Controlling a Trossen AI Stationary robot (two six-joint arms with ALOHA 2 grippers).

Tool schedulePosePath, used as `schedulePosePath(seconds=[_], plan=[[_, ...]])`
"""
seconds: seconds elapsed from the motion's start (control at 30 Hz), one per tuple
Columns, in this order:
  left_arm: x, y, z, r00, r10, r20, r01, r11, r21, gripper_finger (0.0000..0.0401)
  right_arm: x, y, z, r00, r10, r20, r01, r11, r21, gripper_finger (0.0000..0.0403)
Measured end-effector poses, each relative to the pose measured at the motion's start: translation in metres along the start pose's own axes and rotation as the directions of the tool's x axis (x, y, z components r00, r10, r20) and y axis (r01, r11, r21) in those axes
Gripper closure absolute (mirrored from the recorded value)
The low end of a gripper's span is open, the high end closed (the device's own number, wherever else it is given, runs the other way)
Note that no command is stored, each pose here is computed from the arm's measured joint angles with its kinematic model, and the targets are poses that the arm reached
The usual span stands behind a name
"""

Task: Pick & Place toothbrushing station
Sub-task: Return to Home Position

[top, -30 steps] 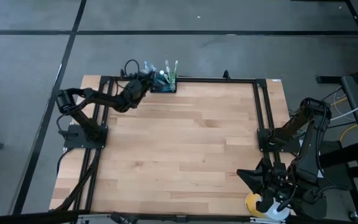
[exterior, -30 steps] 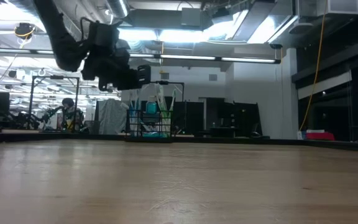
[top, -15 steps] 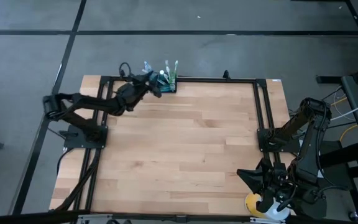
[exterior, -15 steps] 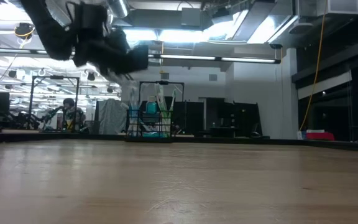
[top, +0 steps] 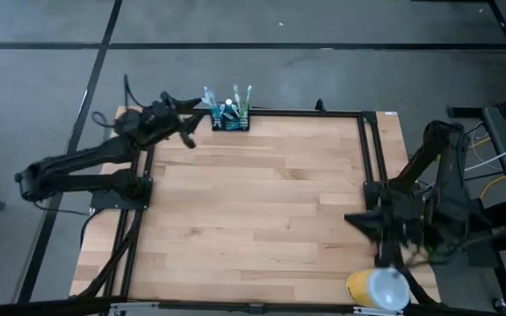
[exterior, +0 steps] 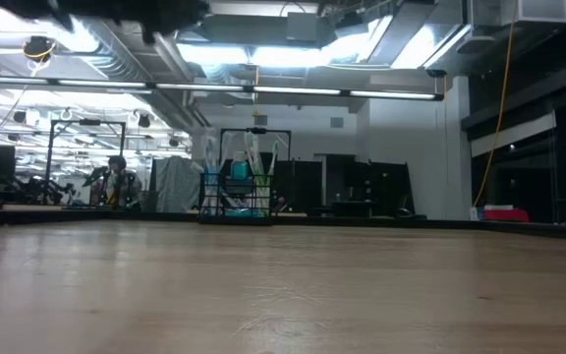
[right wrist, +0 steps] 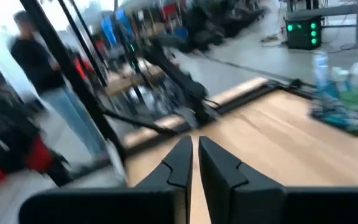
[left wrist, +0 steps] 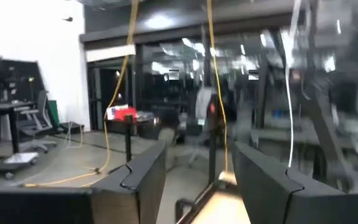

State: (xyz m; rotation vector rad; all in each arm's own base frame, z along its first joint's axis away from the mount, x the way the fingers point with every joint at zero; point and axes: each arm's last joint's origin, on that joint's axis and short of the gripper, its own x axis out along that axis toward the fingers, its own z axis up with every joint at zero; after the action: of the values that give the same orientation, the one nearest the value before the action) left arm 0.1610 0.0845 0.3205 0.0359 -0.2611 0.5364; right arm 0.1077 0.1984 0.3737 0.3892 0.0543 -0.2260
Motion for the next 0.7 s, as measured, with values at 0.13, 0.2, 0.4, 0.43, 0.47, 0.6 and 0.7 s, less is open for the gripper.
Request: schedulePosePath(seconds=[0.13,0.2,0.4,0.43,0.47,0.6,0.7], plan=[[-0.017,-0.008,0.038,0.987,-0.004,-0.160,0.033,0.984,0.174,0.0228,-0.007,-0.049,0.011,0.997,-0.049,-0.066,0.039,0.989,-0.142,0.0371],[-0.025,-0.011,0.048,0.984,-0.026,-0.175,0.061,0.978,0.198,0.0230,-0.010,-0.072,0.009,0.994,-0.080,-0.071,0.064,0.978,-0.201,0.0368],[-0.051,-0.015,0.024,0.979,-0.082,-0.186,0.111,0.983,0.148,0.0230,-0.012,-0.122,-0.039,0.996,-0.080,-0.024,0.073,0.975,-0.208,0.0352],[-0.056,-0.016,0.013,0.978,-0.092,-0.185,0.117,0.985,0.130,0.0230,-0.013,-0.129,-0.049,0.997,-0.071,-0.021,0.065,0.978,-0.196,0.0349],[-0.060,-0.016,0.001,0.981,-0.094,-0.168,0.115,0.986,0.117,0.0230,-0.014,-0.135,-0.058,0.998,-0.061,-0.014,0.057,0.982,-0.182,0.0347],[-0.076,-0.018,-0.044,0.995,-0.074,-0.066,0.078,0.995,0.065,0.0230,-0.015,-0.154,-0.091,1.000,-0.029,-0.005,0.028,0.992,-0.121,0.0344],[-0.087,-0.020,-0.085,0.996,-0.057,-0.075,0.059,0.998,0.031,0.0230,-0.013,-0.162,-0.115,1.000,-0.018,0.001,0.018,0.995,-0.103,0.0344]])
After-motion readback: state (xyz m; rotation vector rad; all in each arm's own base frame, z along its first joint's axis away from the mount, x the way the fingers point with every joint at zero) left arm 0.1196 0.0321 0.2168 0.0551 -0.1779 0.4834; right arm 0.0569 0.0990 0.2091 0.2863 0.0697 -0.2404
